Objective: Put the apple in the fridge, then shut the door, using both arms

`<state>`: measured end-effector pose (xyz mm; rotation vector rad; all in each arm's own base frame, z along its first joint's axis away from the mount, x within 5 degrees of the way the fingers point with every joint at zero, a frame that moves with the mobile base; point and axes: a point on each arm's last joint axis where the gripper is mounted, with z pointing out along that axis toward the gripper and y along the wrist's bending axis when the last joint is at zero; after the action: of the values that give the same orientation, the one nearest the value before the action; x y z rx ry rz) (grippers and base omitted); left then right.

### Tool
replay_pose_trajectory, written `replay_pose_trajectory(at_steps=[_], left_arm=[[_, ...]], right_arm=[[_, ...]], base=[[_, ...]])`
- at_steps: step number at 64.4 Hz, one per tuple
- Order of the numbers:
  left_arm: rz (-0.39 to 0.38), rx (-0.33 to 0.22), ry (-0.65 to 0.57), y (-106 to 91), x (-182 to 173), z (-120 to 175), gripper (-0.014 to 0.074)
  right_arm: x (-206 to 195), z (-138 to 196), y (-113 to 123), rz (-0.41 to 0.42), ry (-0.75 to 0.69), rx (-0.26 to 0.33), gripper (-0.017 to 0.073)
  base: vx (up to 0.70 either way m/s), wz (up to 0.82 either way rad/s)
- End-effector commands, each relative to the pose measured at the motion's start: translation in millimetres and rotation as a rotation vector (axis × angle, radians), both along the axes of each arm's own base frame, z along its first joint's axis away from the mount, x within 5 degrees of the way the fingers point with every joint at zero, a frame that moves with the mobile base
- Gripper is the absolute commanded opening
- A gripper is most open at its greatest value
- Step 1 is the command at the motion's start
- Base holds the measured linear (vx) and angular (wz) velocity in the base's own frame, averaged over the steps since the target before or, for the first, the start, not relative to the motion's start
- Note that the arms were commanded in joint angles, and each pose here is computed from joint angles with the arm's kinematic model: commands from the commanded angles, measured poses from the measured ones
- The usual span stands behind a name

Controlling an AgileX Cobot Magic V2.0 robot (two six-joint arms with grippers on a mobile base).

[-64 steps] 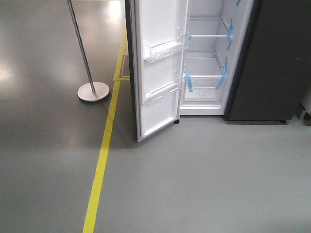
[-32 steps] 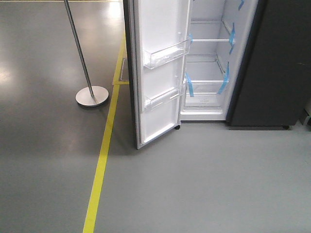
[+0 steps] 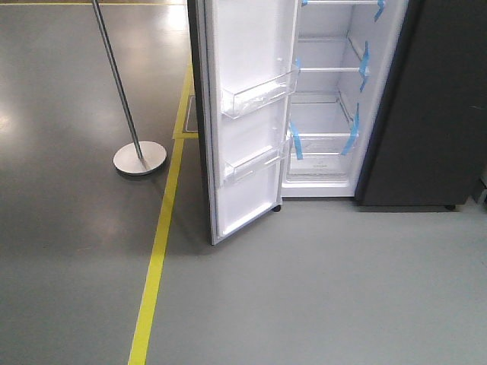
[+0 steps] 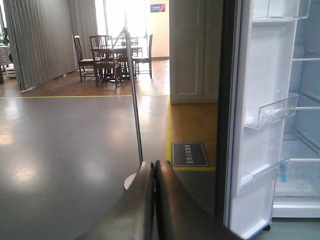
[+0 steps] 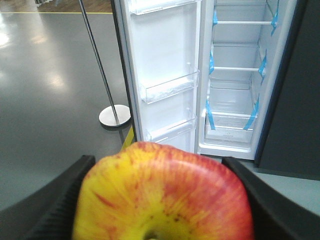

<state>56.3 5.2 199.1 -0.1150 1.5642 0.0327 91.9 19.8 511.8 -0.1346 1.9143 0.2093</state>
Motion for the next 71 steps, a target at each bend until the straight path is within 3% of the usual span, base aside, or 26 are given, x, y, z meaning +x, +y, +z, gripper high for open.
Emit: replay_pose_trajectory(at_steps=[1,71], left_arm=[[-0.005,0.006,-0.104,-0.3,-2.4,13.2,-0.0006],[-0.005,0.006,-0.104,-0.3,-2.4,13.2,-0.0006]], right_arm=[[-1.7,13.7,-0.5,-0.005,-0.105,0.011,-0.0007],[-1.7,13.7,-0.5,-0.005,-0.105,0.011,-0.0007]], base=[[0.11,-0.02],[0.11,-0.01]])
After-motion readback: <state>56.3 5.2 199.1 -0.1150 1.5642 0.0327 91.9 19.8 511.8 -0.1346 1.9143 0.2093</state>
